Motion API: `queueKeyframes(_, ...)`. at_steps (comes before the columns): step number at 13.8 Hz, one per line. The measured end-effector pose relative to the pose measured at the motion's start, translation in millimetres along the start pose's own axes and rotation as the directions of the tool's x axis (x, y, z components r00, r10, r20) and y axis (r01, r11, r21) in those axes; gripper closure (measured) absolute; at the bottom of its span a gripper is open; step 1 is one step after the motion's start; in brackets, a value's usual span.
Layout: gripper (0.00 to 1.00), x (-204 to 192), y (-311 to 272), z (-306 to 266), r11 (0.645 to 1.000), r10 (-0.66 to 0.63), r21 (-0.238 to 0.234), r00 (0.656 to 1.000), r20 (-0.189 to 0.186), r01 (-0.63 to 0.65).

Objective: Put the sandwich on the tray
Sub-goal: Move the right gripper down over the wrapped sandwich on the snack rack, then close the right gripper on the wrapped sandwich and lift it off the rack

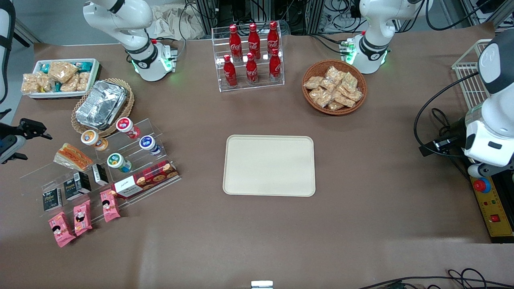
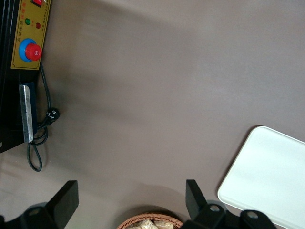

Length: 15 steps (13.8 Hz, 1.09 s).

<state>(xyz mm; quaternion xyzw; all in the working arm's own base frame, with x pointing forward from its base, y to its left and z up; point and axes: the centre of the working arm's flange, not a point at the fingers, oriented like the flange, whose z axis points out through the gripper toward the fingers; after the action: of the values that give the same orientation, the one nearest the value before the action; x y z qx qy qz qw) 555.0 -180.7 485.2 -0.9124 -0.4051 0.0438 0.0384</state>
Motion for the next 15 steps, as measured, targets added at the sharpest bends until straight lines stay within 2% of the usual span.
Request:
queueKeyframes(3,0.0,-2,-1,25,0.989,-0.145,0.004,0.989,0.001,0.145)
queueKeyframes(6,0.0,-3,-1,49,0.965,-0.264,-0.009,0.965,-0.001,0.264)
queueKeyframes(10,0.0,-14,1,72,0.942,-0.337,-0.013,0.942,-0.002,0.337)
queueKeyframes(15,0.0,-16,-2,88,0.932,-0.362,-0.01,0.932,-0.002,0.362)
